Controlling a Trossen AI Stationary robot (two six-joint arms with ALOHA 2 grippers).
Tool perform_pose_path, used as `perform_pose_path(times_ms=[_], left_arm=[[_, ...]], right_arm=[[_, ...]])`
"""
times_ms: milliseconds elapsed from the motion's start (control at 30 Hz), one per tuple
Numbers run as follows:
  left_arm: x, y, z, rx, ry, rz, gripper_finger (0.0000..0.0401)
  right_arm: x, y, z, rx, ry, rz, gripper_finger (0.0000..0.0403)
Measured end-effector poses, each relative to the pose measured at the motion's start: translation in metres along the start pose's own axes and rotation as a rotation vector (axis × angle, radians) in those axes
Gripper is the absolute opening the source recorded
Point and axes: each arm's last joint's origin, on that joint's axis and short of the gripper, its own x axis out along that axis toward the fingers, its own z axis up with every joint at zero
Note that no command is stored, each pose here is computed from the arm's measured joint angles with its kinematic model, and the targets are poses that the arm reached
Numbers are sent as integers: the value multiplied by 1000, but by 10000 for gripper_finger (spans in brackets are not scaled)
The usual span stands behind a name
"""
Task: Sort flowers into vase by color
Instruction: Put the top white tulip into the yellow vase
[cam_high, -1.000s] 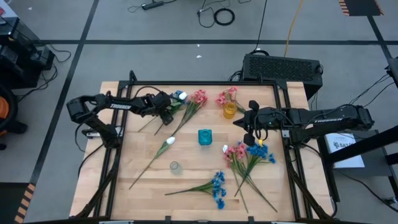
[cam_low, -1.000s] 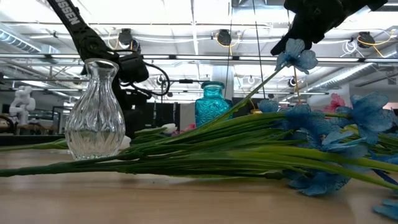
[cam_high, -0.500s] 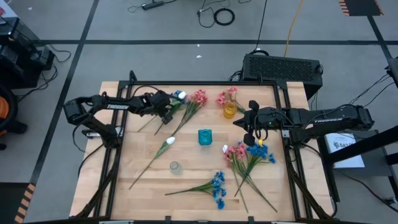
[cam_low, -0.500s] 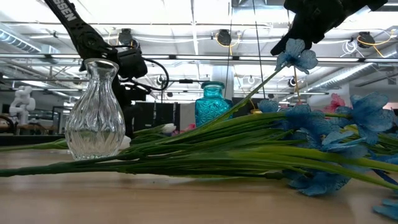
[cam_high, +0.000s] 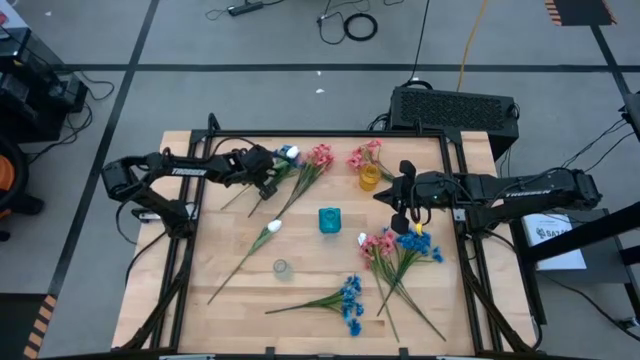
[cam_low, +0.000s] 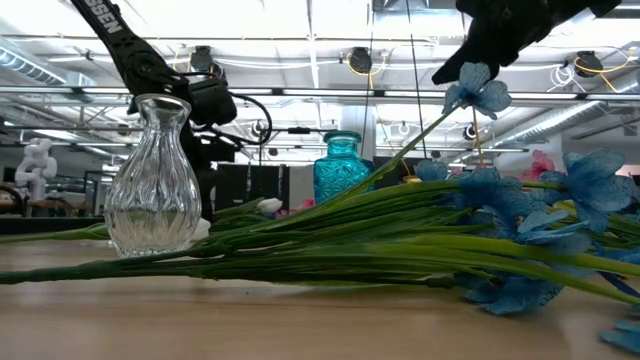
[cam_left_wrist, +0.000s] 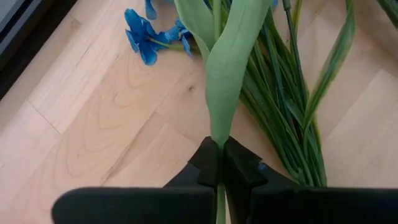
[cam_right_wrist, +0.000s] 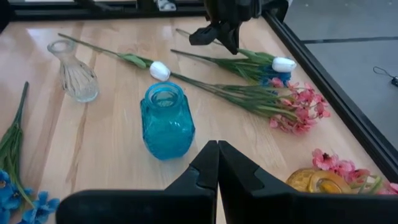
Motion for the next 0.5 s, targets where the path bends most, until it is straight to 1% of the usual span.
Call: perform_pose_path(times_ms=[100, 167, 300, 367, 500], left_arm=[[-16, 1, 4, -17, -14, -3, 11], [-34, 2, 7, -41, -32, -7, 11], [-76, 1, 9, -89, -146, -40, 11], [-99, 1, 10, -124, -253, -72, 11], [-145, -3, 14, -156, -541, -166, 11]], right_arm=[[1, 1, 2, 3, -23, 2, 0], [3, 1, 3, 4, -30, 3, 0], [8, 2, 2, 2, -17, 2, 0], [12, 2, 0, -3, 3, -1, 0], [18, 4, -2, -8, 26, -2, 0]])
